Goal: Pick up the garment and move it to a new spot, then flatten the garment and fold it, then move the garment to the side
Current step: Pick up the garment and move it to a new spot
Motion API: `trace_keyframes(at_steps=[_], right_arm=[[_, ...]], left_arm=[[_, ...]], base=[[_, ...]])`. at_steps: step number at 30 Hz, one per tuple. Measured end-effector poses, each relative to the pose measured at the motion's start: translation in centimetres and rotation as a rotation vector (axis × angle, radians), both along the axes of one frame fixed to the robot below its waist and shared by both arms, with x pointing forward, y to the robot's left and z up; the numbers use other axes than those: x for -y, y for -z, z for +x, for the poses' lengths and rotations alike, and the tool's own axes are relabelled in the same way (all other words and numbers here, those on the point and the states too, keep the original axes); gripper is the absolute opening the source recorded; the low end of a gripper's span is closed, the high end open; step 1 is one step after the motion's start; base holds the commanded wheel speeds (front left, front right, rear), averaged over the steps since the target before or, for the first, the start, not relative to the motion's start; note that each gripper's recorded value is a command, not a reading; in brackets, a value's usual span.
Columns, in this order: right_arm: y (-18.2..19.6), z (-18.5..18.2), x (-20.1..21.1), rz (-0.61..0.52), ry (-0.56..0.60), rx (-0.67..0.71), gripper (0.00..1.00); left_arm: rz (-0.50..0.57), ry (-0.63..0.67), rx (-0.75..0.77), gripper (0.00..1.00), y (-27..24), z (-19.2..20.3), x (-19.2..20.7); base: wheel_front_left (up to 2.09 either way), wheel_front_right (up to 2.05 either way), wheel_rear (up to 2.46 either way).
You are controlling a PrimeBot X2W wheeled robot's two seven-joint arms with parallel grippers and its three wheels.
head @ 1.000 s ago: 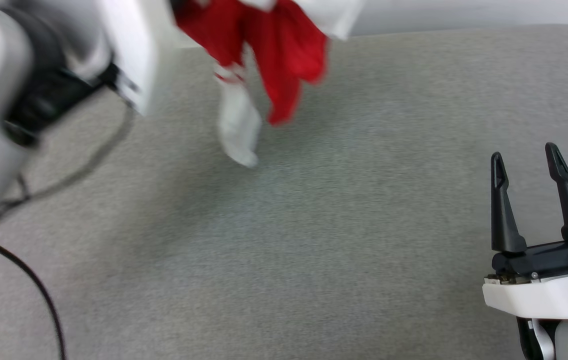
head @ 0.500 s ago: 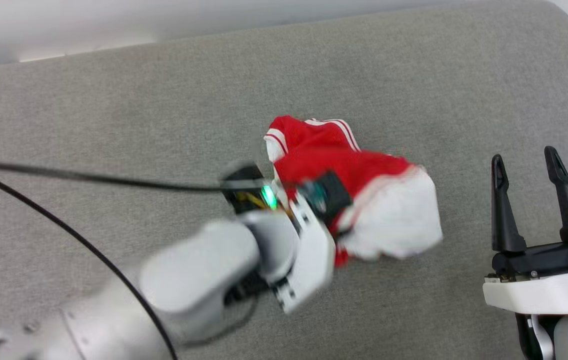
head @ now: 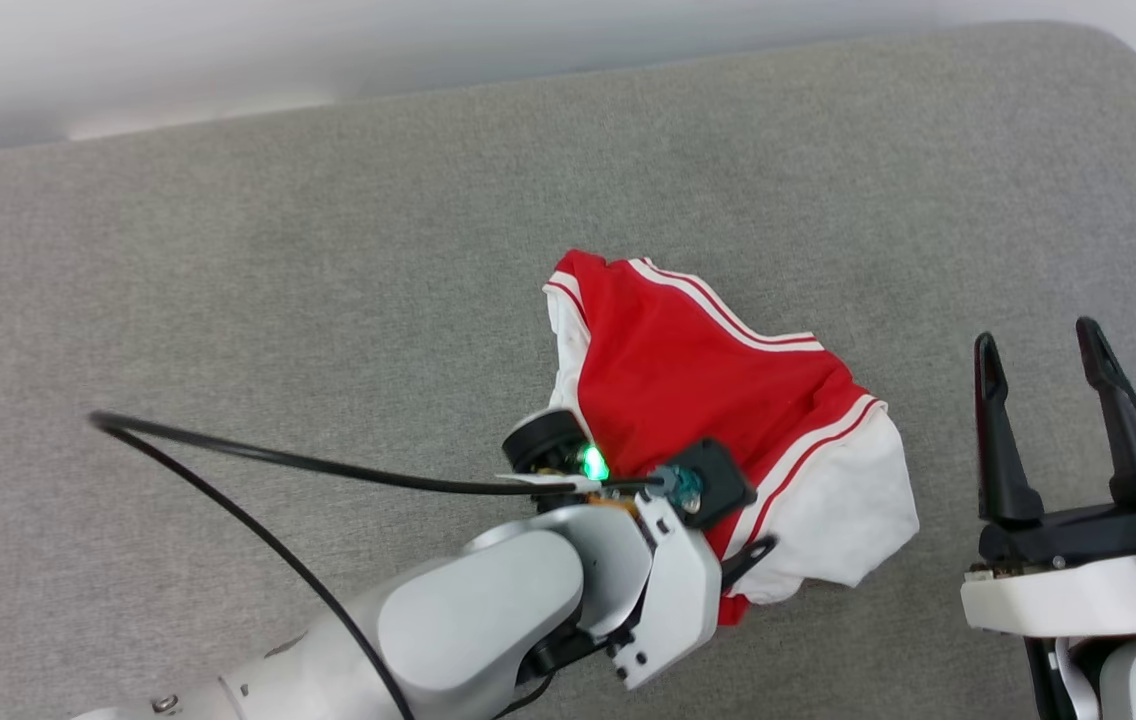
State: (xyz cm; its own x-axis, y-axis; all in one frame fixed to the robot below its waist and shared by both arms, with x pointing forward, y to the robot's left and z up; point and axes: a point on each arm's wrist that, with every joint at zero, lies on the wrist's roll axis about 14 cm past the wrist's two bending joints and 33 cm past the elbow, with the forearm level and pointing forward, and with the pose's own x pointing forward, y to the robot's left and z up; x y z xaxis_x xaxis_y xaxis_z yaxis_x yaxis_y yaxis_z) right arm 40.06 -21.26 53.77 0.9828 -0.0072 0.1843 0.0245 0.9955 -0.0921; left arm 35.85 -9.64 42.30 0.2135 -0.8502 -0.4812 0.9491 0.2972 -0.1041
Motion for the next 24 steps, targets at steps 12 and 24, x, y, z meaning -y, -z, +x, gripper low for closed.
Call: trace_keyframes(at_steps=[12,24], right_arm=[[-1.1,-2.0,-1.2,0.002,-0.033,0.027,1.00],[-1.7,-2.3,-3.0,0.021,-0.089,0.045,1.00]], left_arm=[[-0.408,-0.365,0.501,1.00,-14.3,6.8,-3.4],[-0.395,-0.992,0.736,1.00,-17.2,8.7,-19.2]], base=[[0.00,0.00,0.00],[0.00,0.00,0.00]])
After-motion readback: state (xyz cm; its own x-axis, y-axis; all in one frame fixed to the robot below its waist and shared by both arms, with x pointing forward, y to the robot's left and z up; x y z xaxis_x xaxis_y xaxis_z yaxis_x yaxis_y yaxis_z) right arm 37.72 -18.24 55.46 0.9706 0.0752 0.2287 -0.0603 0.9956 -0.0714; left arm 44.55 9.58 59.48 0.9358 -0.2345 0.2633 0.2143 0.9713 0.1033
